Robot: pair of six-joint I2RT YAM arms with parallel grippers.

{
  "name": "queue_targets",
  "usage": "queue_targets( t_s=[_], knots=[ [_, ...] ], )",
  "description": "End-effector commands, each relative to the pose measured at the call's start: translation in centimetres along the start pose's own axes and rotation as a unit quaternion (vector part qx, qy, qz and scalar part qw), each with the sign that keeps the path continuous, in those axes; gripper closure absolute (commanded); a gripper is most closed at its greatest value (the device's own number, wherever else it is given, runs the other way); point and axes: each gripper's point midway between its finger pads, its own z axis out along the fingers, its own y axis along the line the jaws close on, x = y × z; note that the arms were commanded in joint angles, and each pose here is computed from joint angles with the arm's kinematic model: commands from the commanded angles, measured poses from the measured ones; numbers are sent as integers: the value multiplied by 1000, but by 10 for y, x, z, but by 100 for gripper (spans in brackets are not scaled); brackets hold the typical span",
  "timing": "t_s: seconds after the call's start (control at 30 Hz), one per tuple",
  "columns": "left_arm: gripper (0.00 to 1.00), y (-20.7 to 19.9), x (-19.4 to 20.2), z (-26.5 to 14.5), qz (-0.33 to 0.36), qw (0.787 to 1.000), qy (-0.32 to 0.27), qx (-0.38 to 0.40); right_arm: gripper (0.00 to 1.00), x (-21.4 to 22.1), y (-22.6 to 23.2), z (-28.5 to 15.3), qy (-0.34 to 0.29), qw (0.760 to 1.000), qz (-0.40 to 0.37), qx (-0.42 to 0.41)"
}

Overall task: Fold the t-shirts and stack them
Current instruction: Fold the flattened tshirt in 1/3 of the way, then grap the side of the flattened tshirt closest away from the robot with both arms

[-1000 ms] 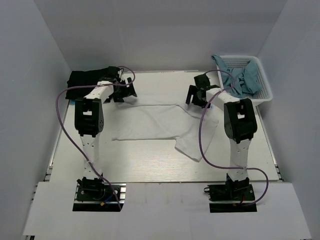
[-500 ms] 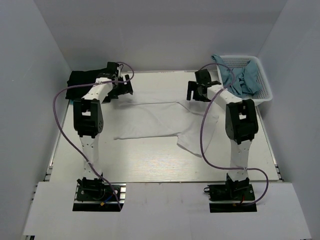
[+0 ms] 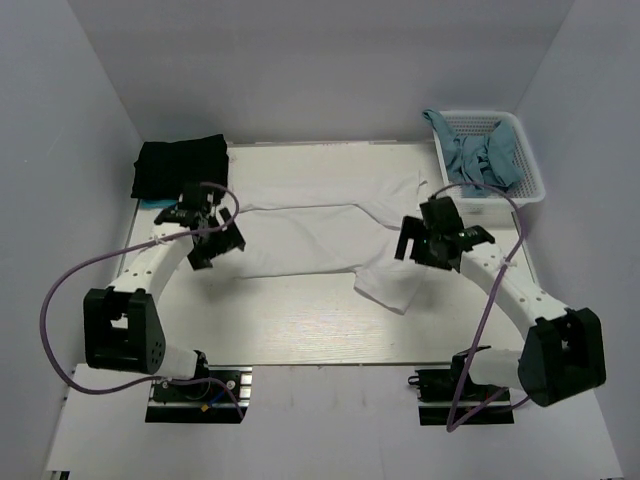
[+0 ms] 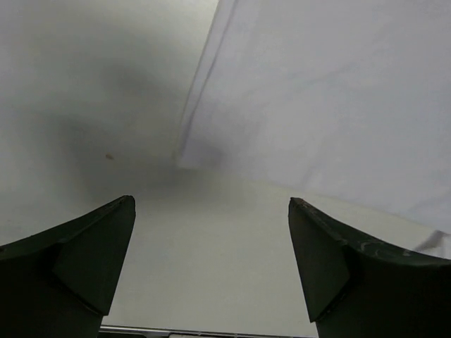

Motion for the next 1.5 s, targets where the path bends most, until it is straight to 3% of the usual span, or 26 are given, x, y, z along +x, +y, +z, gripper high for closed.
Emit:
queue_targets(
  t_s=[0.0,0.13,0.27,0.43,0.57,0.6,0.7,0.73,1.03,1.13,1.2,1.27,1.3,1.47],
  knots=[
    [0,17,30,17,-40,999,27,-13,10,47,-8,-7,59,998,36,4],
    [6,14,36,31,-62,997,35,-7,10,70,-11,-11,80,996,46,1],
    [25,17,45,52,-92,994,53,-12,10,82,-8,-11,91,994,53,-11],
    [40,24,63,70,-107,990,86,-31,10,89,-10,-11,100,993,62,-4],
    [63,26,64,72,-122,988,84,-33,10,98,-12,-9,111,991,69,4],
    [74,26,64,72,-122,988,84,-33,10,98,-9,-8,111,991,72,-2],
    [90,30,62,76,-130,987,81,-40,10,107,2,-4,131,989,69,-19],
    [100,28,59,74,-130,987,81,-40,11,115,4,-1,149,986,67,-17],
    [100,22,59,75,-132,986,95,-31,19,127,3,31,155,985,69,27],
    [100,25,55,72,-136,985,94,-40,27,127,6,34,159,983,87,33],
    [100,23,51,69,-136,986,90,-37,44,131,4,38,166,981,88,40],
    [100,20,45,65,-135,987,81,-30,71,127,8,37,166,981,92,36],
    [100,16,39,64,-135,988,74,-25,99,121,12,34,160,982,95,28],
    [100,6,20,51,-135,988,66,-19,100,62,40,15,97,990,105,-14]
  ],
)
